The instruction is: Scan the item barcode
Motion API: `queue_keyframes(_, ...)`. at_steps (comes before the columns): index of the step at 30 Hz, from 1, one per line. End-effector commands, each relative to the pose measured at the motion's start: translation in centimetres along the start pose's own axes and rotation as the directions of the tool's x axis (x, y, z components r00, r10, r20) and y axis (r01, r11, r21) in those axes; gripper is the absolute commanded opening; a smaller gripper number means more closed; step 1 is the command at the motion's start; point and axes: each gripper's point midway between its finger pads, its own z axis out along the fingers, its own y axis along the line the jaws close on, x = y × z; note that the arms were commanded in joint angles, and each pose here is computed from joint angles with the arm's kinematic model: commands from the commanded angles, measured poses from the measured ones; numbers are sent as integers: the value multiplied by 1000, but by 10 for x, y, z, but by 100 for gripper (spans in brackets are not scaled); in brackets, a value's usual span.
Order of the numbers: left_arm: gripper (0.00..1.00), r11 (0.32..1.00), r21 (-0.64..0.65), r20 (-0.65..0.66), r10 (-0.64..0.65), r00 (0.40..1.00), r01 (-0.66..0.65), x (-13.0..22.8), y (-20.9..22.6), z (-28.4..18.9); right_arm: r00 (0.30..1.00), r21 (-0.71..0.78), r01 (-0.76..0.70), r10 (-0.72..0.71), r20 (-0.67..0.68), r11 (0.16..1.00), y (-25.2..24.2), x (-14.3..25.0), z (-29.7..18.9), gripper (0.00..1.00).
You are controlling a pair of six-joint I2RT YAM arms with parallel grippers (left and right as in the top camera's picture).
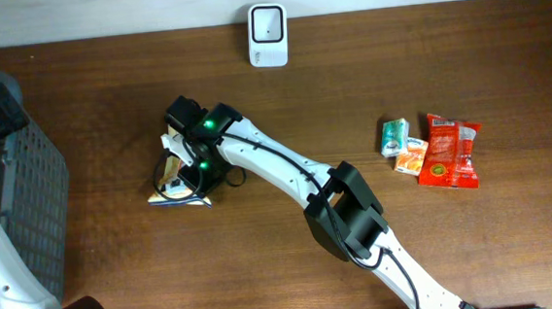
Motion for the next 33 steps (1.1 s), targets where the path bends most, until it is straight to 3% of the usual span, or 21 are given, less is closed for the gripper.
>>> queue_keyframes(1, 99, 1000, -2, 4, 13, 1000, -13, 0, 1, -1, 999, 29, -15, 14, 29, 999, -17, -2, -44, 4)
queue_keyframes(5, 99, 1000, -3, 3, 13, 1000, -13, 0, 1, -1, 992, -11, -38, 39, 117, 999, -12, -7, -113, 4)
queue_keyframes(11, 99, 1000, -2, 4, 13, 1000, -13, 0, 1, -1, 975, -307, -53, 115, 189, 950, 19, 1, -192, 4)
queue_keyframes(16, 99, 1000, -2, 4, 13, 1000, -13, -1, 1, -1, 962, -479, -102, 209, 177, 872, 21, 15, -235, 4)
queue_keyframes(20, 99, 1000, -2, 4, 13, 1000, -13, 0, 1, -1, 953, -504, -114, 238, 189, 856, 11, 19, -250, 4)
queue_keyframes(23, 99, 1000, -2, 4, 13, 1000, -13, 0, 1, -1, 953, -463, -126, 237, 190, 878, 2, 21, -247, 4)
queue_keyframes(28, 99, 1000, -2, 4, 13, 1000, -13, 0, 1, -1, 957, -214, -198, 236, 168, 957, -37, 32, -229, 5)
queue_keyframes(33, 99, 1000, -2, 4, 13, 1000, -13, 0, 1, -1, 981, 119, -194, 192, 28, 974, -70, 70, -211, 40)
